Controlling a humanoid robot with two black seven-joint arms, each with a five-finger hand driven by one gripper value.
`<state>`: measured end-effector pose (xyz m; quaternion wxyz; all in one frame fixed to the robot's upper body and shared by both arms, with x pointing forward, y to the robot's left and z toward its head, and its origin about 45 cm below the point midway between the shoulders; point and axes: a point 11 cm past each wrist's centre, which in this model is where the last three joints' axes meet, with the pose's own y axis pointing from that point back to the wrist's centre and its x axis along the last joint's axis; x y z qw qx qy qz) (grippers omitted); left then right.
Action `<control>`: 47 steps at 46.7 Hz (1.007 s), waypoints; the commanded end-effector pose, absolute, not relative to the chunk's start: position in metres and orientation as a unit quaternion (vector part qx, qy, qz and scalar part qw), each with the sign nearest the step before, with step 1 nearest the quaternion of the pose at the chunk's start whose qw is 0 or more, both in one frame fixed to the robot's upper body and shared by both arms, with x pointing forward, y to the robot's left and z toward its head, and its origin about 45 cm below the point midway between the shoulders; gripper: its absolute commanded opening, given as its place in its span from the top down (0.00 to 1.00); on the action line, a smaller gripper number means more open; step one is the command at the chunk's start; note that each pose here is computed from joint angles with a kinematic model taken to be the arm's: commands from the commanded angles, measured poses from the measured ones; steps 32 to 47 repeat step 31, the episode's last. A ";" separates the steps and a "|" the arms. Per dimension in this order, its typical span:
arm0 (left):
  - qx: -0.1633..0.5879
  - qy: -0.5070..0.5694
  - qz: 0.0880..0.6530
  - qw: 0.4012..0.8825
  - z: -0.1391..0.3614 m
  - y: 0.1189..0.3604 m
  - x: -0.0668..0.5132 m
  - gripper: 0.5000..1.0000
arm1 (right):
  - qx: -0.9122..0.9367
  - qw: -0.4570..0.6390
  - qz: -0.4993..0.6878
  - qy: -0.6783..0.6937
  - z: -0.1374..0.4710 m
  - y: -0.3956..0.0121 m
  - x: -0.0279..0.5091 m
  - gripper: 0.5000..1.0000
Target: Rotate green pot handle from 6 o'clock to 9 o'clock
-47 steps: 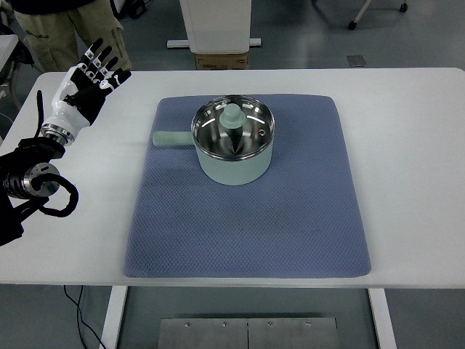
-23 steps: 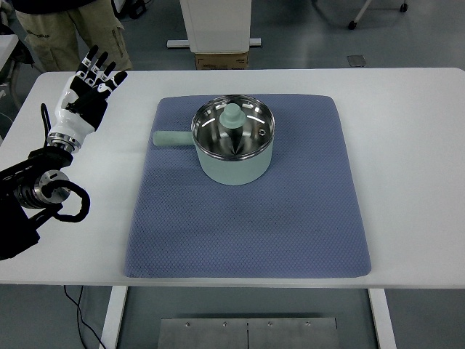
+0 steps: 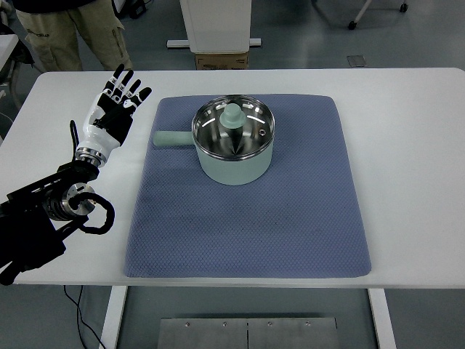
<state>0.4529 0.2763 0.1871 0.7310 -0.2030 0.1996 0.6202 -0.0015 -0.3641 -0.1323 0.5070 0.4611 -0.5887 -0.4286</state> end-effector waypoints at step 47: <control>-0.212 0.205 0.620 0.727 0.187 0.274 0.453 0.00 | 0.465 0.508 -0.429 -0.585 -0.133 -0.363 0.000 0.00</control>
